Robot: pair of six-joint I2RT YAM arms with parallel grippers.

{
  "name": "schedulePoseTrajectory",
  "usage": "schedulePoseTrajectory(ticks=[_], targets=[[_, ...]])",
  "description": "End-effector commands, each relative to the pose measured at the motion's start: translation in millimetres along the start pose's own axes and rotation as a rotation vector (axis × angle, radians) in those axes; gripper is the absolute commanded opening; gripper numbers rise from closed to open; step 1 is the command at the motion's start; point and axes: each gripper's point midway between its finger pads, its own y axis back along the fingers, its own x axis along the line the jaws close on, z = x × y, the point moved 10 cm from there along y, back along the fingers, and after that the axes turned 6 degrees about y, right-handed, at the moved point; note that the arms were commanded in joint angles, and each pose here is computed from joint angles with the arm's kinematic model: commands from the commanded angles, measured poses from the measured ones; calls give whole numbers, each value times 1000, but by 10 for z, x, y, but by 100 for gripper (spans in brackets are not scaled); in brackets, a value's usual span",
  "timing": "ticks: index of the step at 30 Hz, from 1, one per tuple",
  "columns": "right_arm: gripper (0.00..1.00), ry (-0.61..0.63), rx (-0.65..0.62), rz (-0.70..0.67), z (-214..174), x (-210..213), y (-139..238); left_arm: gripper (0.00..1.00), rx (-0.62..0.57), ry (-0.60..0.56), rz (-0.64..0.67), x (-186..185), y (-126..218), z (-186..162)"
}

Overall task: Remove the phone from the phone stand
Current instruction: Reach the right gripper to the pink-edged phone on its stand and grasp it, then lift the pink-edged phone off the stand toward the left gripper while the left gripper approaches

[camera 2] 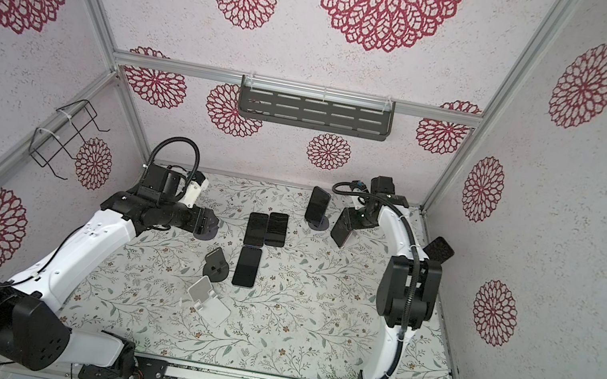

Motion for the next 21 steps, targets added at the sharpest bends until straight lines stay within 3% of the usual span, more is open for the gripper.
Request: schedulePoseTrajectory(ticks=[1,10,18,21], targets=[[44,22,-26,-25,71,-55,101,75,-10,-24,10,-26,21,52],[24,38,-25,-21,86,-31,195,75,-9,-27,19,-22,20,50],[15,69,-42,-11,111,47,466,75,-11,-28,16,-24,22,54],[3,83,-79,3,140,113,648,75,-14,-27,7,-32,31,56]])
